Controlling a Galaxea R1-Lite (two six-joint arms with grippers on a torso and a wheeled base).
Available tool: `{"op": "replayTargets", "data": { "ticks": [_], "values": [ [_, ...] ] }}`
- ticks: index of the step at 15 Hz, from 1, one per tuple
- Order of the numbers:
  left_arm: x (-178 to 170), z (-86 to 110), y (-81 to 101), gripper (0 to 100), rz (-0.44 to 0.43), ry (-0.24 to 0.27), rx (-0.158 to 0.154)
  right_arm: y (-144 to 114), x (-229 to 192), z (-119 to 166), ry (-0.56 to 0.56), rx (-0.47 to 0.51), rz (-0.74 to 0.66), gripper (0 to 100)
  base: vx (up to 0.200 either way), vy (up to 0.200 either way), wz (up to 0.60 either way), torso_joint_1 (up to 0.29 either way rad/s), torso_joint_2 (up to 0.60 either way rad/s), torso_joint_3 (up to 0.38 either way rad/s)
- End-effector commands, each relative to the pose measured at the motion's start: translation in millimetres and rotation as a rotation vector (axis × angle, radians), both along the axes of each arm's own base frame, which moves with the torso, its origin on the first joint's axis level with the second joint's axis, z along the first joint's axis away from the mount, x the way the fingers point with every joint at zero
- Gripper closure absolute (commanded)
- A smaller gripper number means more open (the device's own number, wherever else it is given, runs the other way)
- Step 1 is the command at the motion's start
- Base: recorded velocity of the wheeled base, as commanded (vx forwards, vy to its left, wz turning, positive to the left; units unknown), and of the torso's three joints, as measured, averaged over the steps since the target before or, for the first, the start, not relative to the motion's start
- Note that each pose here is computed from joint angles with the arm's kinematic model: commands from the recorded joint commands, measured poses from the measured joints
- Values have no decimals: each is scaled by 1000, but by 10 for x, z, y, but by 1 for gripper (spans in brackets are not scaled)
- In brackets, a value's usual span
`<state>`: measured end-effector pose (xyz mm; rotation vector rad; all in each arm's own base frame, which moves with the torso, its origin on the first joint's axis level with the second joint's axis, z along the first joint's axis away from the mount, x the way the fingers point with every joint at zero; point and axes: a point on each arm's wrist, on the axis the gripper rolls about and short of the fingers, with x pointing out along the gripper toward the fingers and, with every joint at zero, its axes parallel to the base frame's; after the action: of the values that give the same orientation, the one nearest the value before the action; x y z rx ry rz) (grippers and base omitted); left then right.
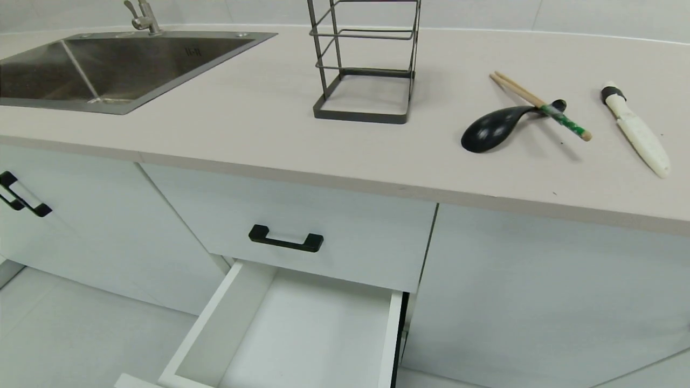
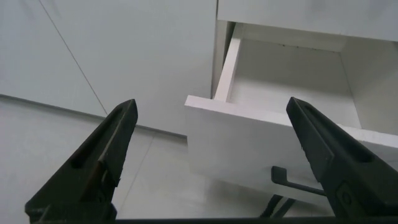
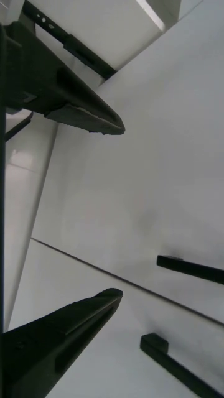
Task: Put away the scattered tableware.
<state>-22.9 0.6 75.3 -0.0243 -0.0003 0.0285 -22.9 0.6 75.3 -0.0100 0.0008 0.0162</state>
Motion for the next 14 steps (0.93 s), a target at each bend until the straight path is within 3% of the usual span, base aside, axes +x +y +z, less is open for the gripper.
{"op": "replayTargets", "data": {
  "ticks": [1, 10, 14],
  "values": [
    [1, 2, 0, 0, 1, 0, 0, 0, 1, 0, 1, -1, 1, 0, 0, 0, 0, 256, -554, -266],
    [1, 2, 0, 0, 1, 0, 0, 1, 1, 0, 1, -2, 4, 0, 0, 0, 0, 172, -538, -200],
    [1, 2, 0, 0, 1, 0, 0, 0, 1, 0, 1, -1, 1, 0, 0, 0, 0, 362, -485, -229]
  ]
}}
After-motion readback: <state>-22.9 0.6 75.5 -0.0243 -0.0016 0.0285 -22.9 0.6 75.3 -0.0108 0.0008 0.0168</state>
